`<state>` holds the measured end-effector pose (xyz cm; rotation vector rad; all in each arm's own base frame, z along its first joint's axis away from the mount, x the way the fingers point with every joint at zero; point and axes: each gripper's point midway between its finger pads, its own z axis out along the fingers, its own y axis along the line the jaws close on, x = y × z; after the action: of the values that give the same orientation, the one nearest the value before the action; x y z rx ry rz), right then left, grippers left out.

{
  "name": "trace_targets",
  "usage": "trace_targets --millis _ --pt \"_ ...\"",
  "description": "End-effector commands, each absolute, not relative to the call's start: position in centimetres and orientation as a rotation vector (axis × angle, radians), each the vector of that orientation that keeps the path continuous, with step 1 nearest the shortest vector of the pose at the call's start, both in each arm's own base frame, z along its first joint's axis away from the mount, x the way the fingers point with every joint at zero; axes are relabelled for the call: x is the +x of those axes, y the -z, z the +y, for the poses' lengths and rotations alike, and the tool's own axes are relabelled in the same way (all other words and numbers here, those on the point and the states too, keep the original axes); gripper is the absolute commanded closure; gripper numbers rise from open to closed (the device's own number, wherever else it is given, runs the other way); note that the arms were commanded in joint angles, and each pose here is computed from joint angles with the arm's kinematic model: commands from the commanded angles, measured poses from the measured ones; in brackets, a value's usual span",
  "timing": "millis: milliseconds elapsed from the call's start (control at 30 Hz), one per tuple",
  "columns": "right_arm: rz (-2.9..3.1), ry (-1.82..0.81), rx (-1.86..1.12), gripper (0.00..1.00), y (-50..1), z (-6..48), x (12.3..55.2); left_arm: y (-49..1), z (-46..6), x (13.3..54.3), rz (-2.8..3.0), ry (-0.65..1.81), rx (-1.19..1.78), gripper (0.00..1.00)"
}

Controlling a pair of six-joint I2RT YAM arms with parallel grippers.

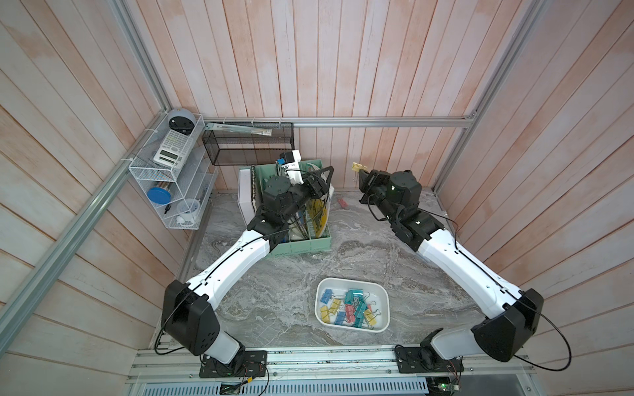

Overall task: Put the binder clips in the storage box
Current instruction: Pick up the binder clip at the center of the board, then place the binder clip in the storage box.

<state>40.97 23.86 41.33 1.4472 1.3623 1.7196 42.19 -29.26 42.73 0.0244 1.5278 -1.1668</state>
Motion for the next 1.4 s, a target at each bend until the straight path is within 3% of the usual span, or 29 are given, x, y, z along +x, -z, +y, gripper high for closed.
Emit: trace_targets --millis 0,333,700,767,900,1067,1233,1267,1367 --pt "1.286 -1.716 1.453 1.00 -42.5 23.1 39.9 -45.0 -30.5 41.3 1.393 1.306 0.056 0.40" --pt "1.210 -1.770 1.386 1.00 -44.6 22.5 38.1 -41.1 -34.0 41.9 1.457 1.332 0.133 0.54" --pt "1.200 -1.804 1.335 1.00 -46.7 23.1 37.5 -40.2 -38.1 42.3 1.486 1.322 0.175 0.54" --pt "1.212 -1.808 1.329 1.00 -46.8 23.5 37.4 -40.3 -38.3 42.7 1.480 1.324 0.168 0.59" --pt "1.223 -1.823 1.336 1.00 -46.2 24.3 37.2 -41.4 -38.7 42.8 1.448 1.355 0.175 0.82" --pt "1.225 -1.791 1.320 1.00 -46.1 23.8 36.9 -42.2 -38.4 41.8 1.436 1.381 0.187 1.00" --pt "1.220 -1.757 1.324 1.00 -45.2 23.0 36.5 -41.5 -37.8 40.6 1.507 1.357 0.206 1.00" --pt "1.220 -1.752 1.322 0.96 -44.9 22.9 36.5 -41.2 -37.7 40.2 1.525 1.350 0.219 1.00" --pt "1.207 -1.750 1.268 0.39 -45.0 21.9 36.6 -40.0 -37.4 39.0 1.603 1.323 0.266 1.00"
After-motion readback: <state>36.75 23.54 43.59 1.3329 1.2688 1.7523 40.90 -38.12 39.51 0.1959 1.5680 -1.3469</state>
